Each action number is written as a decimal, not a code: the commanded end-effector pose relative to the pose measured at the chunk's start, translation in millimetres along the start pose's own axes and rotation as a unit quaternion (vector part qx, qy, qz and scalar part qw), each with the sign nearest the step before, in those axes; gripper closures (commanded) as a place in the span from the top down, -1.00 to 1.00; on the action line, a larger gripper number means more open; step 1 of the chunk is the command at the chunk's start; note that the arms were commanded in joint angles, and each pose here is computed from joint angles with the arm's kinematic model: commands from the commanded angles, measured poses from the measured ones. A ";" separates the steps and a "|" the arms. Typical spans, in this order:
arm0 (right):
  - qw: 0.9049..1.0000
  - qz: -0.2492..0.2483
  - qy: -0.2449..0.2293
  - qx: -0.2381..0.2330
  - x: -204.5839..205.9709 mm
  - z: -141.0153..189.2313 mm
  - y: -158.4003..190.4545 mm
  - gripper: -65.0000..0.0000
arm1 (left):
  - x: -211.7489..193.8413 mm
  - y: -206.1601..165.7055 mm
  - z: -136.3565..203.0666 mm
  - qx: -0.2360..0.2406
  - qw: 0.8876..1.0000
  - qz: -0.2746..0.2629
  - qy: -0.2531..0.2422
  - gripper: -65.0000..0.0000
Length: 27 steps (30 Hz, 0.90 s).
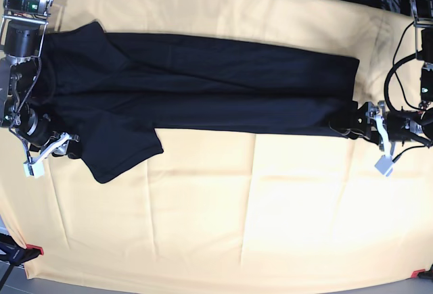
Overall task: Fold the T-shirt properly
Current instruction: 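Release the fold and move the right gripper toward the sleeve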
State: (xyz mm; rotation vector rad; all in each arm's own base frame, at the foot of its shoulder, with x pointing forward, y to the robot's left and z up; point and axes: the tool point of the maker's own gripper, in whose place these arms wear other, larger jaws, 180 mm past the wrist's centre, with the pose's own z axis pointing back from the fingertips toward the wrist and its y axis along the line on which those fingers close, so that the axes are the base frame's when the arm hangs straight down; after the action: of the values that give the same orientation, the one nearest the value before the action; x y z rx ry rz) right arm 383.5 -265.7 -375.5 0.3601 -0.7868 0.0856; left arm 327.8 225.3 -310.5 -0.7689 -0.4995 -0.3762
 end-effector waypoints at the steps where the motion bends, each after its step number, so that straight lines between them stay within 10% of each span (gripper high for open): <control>1: 1.000 0.012 -0.016 0.015 16.5 5.4 3.2 0.07 | 15.6 -1.6 13.2 0.004 1.000 -0.017 -0.017 0.21; 11: 0.995 0.000 -0.038 0.089 39.6 9.2 30.5 -0.02 | 17.1 -1.8 13.0 0.004 1.000 -0.017 -0.021 0.21; 16: 0.994 0.012 -0.055 0.090 64.6 11.7 33.1 -1.00 | 17.1 -1.8 13.0 0.004 1.000 -0.017 -0.021 0.21; 25: 0.991 0.047 -0.028 0.123 59.1 24.8 59.6 -1.00 | 16.8 -1.7 13.3 0.004 1.000 -0.017 -0.020 0.21; 27: 0.993 0.062 -0.020 0.102 57.6 25.4 52.1 -0.64 | 16.6 -1.7 13.2 0.004 1.000 -0.017 -0.020 0.21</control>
State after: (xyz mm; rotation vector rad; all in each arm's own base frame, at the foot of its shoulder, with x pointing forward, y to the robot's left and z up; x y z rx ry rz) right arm 385.2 -222.3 -325.4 0.5168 -0.7769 0.2657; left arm 328.2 225.4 -310.2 -0.7688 -0.5021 -0.3752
